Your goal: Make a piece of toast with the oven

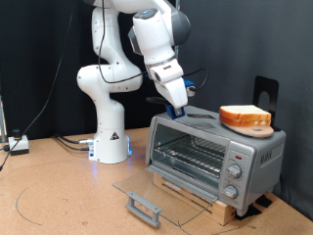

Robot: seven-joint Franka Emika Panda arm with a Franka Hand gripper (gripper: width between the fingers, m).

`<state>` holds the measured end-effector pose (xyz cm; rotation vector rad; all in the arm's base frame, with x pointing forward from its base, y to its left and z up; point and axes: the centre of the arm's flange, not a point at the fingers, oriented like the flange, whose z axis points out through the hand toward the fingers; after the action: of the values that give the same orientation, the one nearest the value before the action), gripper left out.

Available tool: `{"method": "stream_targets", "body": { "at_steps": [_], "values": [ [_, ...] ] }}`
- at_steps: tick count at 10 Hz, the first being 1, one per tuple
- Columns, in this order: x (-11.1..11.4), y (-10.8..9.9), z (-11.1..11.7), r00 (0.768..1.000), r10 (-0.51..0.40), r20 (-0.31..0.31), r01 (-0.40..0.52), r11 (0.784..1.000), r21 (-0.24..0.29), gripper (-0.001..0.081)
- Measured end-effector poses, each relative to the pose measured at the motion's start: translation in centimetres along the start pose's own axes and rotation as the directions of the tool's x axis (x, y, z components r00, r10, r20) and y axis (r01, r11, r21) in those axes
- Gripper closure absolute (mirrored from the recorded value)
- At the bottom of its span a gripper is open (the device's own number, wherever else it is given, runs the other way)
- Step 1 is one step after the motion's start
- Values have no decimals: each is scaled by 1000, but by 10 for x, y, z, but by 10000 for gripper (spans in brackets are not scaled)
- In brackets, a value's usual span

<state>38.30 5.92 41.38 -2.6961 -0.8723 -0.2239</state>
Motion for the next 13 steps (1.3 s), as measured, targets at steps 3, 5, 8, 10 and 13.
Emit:
{"method": "stream_targets", "body": {
  "at_steps": [3, 5, 8, 10, 13],
  "values": [
    [9, 0, 0, 1000, 14, -15, -13, 1000, 9, 410],
    [12, -1, -3, 1000, 12, -25, -12, 1000, 7, 410],
    [17, -5, -4, 1000, 2, -24, -2, 1000, 3, 410],
    [21, -8, -2, 1000, 0, -21, 0, 1000, 3, 410],
    [22, -12, 0, 1000, -5, -15, 5, 1000, 3, 410]
  ]
}}
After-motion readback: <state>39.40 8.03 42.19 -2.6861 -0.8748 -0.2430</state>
